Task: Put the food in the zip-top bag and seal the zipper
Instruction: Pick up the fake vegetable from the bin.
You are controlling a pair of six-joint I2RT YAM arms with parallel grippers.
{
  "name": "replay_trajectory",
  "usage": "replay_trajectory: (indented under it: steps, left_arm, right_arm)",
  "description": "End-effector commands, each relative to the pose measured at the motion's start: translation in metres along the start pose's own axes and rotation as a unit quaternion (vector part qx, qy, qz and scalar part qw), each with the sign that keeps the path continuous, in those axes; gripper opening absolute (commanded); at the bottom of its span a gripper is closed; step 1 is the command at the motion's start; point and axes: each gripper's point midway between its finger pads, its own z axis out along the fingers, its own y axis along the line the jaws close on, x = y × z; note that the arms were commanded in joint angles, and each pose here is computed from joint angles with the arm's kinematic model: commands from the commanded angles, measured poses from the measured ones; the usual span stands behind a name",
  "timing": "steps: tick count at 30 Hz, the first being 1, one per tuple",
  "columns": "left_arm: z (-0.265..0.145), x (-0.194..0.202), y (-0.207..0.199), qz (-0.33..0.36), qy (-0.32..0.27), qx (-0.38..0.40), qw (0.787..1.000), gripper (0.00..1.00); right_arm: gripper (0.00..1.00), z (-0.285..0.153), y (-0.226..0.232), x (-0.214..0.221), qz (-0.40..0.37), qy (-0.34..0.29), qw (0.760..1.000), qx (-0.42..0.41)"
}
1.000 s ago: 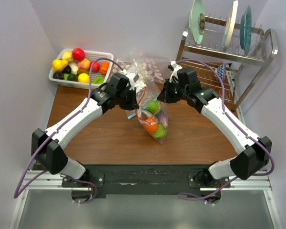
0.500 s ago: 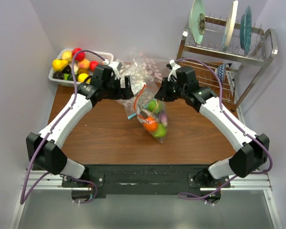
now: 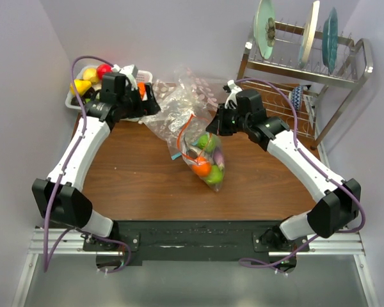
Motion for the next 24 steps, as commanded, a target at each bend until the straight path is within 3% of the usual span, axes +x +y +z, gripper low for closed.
replay_trajectory:
  steps: [1,12,24]
  left_arm:
    - [0.009,-0.034,0.015,-0.014,-0.029,0.005,0.999,1.00]
    - [0.039,-0.096,0.104,-0.084,-0.094,-0.070,0.990,1.00]
    - [0.115,-0.136,0.150,-0.171,-0.131,-0.067,0.974,0.94]
  right_arm:
    - [0.00,0.002,0.005,-0.007,-0.001,-0.012,1.000,-0.015]
    - [0.00,-0.001,0.007,-0.012,-0.002,-0.020,1.000,-0.015]
    - [0.00,-0.003,0.004,-0.014,-0.009,-0.020,1.000,-0.003]
